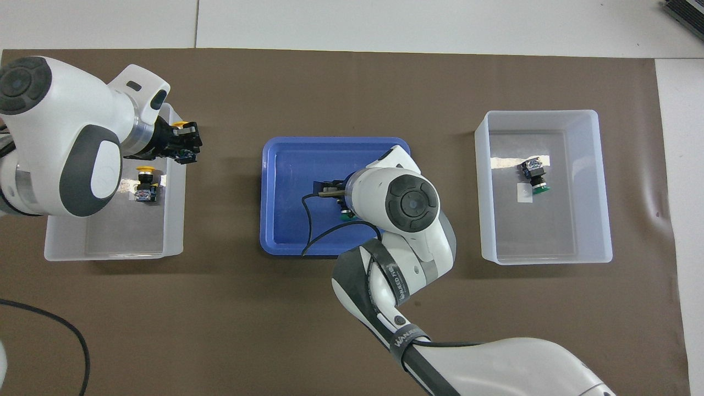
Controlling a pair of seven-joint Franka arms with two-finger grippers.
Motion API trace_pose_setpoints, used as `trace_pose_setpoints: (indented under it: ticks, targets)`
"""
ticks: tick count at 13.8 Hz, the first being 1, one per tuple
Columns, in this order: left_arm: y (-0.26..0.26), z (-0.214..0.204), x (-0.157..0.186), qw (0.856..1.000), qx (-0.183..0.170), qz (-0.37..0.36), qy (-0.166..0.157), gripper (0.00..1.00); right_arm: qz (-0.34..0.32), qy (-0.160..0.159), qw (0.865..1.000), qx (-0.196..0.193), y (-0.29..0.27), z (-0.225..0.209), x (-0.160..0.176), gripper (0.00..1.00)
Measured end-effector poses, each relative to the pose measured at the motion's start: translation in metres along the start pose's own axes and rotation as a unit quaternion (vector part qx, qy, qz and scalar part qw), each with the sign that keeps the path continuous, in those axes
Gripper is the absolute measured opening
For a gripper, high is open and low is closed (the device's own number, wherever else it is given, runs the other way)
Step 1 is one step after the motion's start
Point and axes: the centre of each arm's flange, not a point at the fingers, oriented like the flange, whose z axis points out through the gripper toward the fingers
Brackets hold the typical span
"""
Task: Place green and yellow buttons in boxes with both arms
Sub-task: 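Carry the last green button into the right box with the right gripper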
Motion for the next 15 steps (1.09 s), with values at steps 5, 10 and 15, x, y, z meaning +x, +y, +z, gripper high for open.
trace_pose_setpoints:
  ticks: [5,10,15]
  targets:
    - [-0.063,0.002,0.001,1.000,0.004,0.023,-0.005,0.42,-0.007,-0.006,1.000,-0.011,0.004,0.012,-0.005,0.48]
    - [-0.101,0.044,-0.019,1.000,0.009,0.021,0.007,0.42,0.016,-0.002,0.999,-0.029,0.047,-0.046,0.050,0.43]
    - [-0.115,0.070,-0.031,1.000,0.013,0.011,0.021,0.42,-0.050,-0.035,0.996,-0.059,0.184,-0.161,0.093,0.43]
